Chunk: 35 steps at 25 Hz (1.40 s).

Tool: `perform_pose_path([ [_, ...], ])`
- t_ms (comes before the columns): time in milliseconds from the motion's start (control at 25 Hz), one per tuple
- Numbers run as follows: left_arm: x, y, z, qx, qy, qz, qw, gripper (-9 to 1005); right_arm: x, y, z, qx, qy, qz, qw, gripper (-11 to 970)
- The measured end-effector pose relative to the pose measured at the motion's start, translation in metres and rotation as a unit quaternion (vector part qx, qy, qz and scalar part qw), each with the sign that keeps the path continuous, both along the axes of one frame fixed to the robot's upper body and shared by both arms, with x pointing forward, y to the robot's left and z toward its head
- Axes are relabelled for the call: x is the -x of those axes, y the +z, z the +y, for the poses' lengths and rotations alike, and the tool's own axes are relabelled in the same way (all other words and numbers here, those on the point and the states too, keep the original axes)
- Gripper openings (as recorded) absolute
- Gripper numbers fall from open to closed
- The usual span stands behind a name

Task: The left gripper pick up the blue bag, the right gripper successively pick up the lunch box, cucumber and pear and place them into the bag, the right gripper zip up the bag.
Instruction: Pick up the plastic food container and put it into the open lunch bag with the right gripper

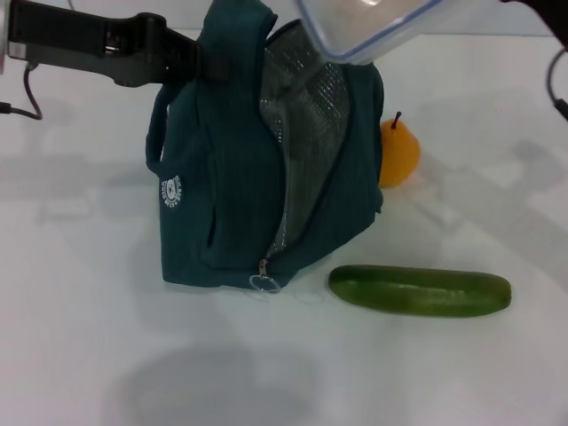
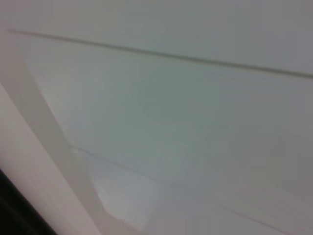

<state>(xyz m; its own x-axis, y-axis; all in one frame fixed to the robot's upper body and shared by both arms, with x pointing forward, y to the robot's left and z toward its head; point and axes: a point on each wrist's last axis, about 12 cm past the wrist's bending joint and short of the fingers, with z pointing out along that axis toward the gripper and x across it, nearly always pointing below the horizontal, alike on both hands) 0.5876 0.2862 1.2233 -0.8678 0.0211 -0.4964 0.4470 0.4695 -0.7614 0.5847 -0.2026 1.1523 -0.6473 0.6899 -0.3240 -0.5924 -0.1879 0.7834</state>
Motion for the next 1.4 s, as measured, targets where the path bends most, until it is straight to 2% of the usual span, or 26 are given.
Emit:
perform_pose_path([
  [320, 0.000, -0.001, -0.002, 0.004, -0.001, -0.003, 1.000, 44, -0.002, -0.002, 0.017, 0.026, 0.023, 0.008, 0.999, 117],
  [800, 0.000, -0.001, -0.001, 0.017, 0.003, -0.006, 1.000, 44, 0.013, -0.034, 0.015, 0.088, 0.020, 0.050, 0.995, 134],
  [1400, -0.001, -0.004, -0.005, 0.040, -0.006, -0.005, 0.999, 44, 0.010, -0.030, 0.038, 0.123, 0.053, 0.036, 0.990, 155],
])
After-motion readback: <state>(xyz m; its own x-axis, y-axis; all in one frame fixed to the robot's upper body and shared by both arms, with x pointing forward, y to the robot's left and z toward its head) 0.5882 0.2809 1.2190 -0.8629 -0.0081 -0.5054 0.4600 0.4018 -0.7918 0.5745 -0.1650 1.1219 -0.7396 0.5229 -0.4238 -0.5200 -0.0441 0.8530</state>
